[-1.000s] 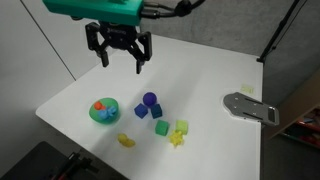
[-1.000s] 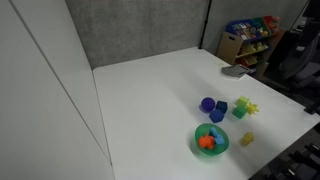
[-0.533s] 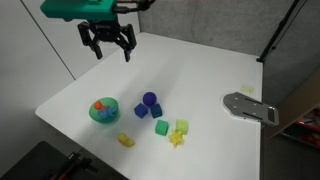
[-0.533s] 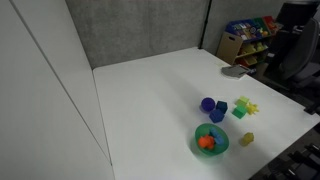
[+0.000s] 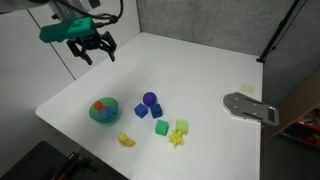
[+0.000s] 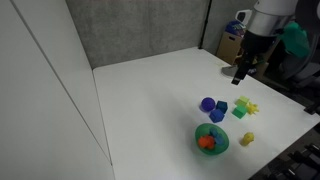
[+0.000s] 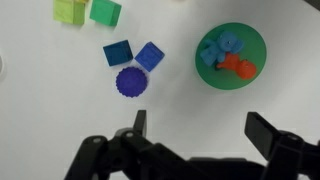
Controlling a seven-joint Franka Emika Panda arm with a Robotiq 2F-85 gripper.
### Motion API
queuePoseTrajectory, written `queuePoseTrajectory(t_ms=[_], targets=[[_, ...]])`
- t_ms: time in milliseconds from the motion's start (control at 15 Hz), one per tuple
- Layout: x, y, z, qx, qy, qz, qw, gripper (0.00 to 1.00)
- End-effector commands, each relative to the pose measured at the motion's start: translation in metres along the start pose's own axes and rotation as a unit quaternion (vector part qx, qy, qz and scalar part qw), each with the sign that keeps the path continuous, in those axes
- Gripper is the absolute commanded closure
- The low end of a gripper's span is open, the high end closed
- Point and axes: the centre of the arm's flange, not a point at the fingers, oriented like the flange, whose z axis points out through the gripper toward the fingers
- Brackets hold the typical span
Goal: Remove the orange object from the bowl
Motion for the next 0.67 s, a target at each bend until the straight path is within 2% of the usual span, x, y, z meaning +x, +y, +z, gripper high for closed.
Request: queuePoseTrajectory(t_ms=[0,267,600], targets=[[0.014,-0.021,0.025,-0.007,0.027,-0.048,0.9985,0.00],[0.023,-0.032,0.059,0.035,0.028,-0.077,0.9960,0.00],[0.029,-0.055,0.110,0.051,0.000,-0.088,0.9948,0.00]])
